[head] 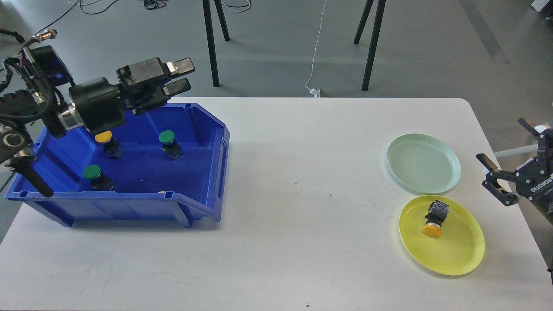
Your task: Pass button and place on color plate
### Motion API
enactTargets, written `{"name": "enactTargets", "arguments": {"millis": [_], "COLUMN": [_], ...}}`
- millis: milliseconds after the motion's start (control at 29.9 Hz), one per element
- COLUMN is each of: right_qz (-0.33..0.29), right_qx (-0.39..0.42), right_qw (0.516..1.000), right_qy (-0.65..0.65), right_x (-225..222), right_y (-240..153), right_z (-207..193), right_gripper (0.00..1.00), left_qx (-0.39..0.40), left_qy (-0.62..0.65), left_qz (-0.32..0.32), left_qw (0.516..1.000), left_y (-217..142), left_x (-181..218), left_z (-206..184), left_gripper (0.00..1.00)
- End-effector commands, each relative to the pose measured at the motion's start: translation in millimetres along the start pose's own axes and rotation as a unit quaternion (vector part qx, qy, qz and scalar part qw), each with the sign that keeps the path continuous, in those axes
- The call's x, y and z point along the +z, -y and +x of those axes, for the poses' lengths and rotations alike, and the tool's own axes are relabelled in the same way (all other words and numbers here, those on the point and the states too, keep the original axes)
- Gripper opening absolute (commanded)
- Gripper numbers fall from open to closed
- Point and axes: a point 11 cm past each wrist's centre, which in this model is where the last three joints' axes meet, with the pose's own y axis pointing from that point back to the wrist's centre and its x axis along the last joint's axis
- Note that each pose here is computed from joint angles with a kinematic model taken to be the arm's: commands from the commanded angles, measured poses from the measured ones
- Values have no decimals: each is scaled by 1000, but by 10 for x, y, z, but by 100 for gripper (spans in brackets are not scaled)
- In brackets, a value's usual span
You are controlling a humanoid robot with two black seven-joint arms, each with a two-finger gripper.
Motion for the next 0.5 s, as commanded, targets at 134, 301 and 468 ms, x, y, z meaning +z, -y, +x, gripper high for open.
{"name": "enactTargets", "arguments": {"millis": [134, 301, 468], "right_qz": [58, 47, 40], "right_qx": [-64, -70, -59], "right_qw": [996, 996, 997], "right_qy": [21, 31, 30], "right_x": [-110, 15, 58], "right_y": [550, 577, 544], "right_z": [-323, -371, -300], "right_gripper": [99, 99, 99], "left_qx": [-133, -197, -218], "left_qy": [205, 279, 301], "left_qz": [190, 273, 317], "left_qw": [951, 899, 873], "left_y": [-434, -661, -812], "left_x": [-405, -735, -935], "left_z": [11, -16, 27], "left_gripper": [82, 81, 81]}}
